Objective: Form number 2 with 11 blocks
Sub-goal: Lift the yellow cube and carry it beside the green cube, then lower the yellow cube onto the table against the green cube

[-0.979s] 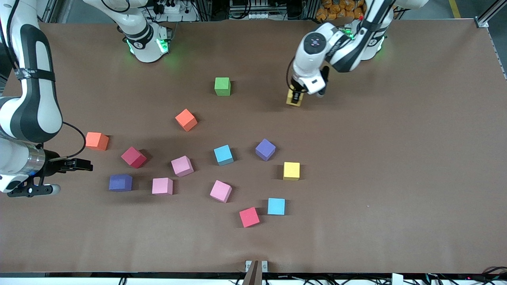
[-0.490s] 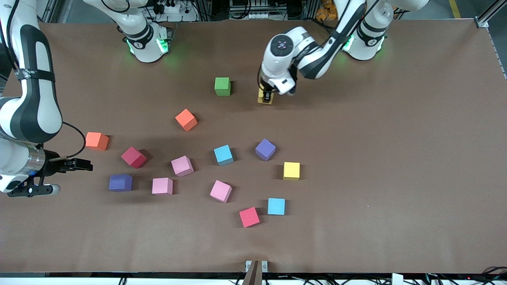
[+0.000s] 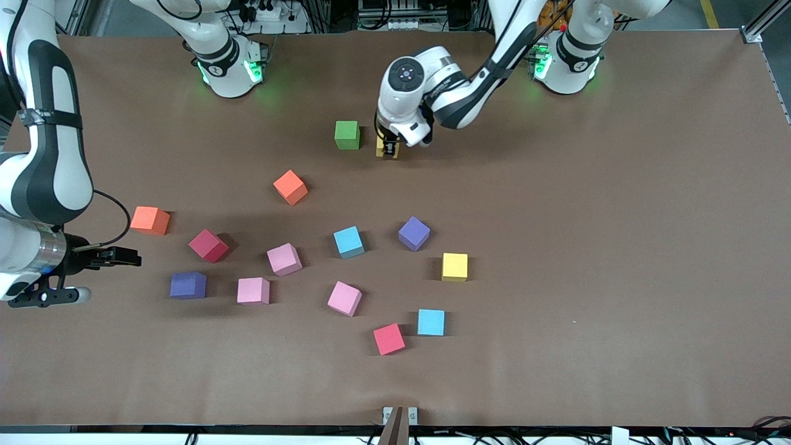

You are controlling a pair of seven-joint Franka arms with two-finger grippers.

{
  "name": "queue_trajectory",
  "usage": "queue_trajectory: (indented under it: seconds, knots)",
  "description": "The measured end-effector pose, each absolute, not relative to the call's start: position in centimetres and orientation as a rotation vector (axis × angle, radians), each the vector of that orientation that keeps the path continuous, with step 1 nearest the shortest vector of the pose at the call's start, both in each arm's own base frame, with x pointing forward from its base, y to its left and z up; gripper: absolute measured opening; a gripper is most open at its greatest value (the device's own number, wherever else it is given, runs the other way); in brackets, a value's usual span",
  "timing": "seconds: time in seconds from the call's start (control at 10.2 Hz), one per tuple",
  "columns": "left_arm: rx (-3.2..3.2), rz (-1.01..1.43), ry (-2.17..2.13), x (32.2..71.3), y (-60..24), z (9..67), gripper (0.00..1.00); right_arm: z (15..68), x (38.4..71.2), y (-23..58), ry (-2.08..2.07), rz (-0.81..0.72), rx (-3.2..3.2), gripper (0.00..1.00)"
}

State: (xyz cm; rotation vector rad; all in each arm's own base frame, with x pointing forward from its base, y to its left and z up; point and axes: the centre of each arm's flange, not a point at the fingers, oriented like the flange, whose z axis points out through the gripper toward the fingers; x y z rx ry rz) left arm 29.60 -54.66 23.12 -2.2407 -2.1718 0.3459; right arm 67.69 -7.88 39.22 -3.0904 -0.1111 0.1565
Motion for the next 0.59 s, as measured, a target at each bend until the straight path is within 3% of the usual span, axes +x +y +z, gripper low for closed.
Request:
queue_trajectory:
  seconds: [0.59]
  knots:
    - [-2.176,0.338,-2.221,28.5,-57.4,21.3,0.6,39.1,67.7,-7.9,-0.114,0.157,-3.09,1.0]
